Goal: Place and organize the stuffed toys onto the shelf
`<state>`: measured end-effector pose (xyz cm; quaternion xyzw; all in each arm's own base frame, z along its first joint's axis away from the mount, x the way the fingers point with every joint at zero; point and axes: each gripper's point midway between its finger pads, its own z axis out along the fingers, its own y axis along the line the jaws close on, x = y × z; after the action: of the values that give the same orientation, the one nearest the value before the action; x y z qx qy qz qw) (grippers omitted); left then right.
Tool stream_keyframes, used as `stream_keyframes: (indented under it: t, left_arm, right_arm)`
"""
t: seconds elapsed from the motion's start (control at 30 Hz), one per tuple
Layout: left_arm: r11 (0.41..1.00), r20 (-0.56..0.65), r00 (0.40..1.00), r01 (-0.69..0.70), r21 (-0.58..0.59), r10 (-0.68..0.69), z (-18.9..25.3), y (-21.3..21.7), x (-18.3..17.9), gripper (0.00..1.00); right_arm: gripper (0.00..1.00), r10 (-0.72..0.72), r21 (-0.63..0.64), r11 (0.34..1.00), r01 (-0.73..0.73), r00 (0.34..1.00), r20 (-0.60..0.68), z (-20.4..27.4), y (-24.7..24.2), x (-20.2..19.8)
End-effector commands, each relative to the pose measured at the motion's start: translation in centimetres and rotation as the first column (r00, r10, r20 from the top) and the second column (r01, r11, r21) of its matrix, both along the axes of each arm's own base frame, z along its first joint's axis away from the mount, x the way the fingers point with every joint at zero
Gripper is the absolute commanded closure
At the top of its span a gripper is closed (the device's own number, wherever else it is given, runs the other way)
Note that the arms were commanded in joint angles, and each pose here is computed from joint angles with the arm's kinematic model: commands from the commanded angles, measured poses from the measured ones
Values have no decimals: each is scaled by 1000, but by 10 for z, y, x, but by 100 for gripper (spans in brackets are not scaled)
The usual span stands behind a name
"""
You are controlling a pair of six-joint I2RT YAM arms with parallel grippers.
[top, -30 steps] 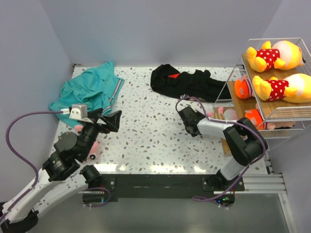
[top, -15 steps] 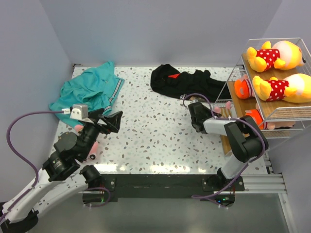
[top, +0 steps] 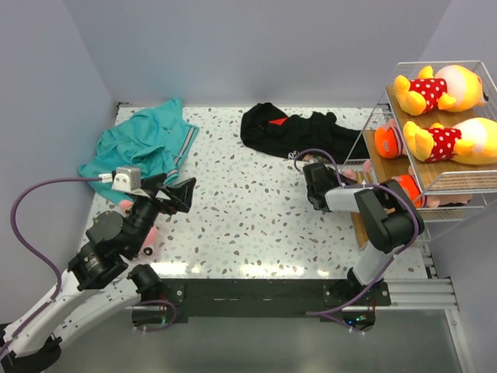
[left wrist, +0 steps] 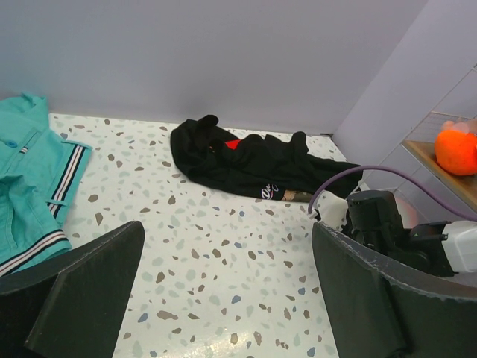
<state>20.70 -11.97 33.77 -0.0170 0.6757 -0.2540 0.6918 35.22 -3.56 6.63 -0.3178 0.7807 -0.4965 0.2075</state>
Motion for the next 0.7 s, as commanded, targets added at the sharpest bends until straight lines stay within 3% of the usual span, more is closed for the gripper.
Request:
stream_keyframes:
  t: [0.0,0.07,0.27,0.33,0.4,0.53,0.67]
  left_arm:
    - [1000,27,1000,-9,-22,9,8,2,0,0]
    - [1000,26,1000,-8,-23,9,8,2,0,0]
    - [999,30,999,-11,-32,12,9,4,-1,0]
    - [999,31,999,-11,-33,12,9,4,-1,0]
    - [999,32,999,-14,-35,15,10,5,-1,0]
    - [999,32,999,-15,-35,17,10,5,-1,0]
    - [999,25,999,-20,-35,21,8,5,0,0]
  right_arm:
    - [65,-13,34,999,9,995,101,23,2,12]
    - [55,-15,28,1000,12,995,102,25,1,12]
    - [51,-14,42,999,9,992,127,31,2,12]
    - [38,-12,51,999,5,989,144,37,4,13]
    - [33,-1,66,998,-10,987,159,42,8,13]
    - [29,24,77,996,-38,984,176,49,16,15]
    - [32,83,97,990,-98,986,147,43,33,16]
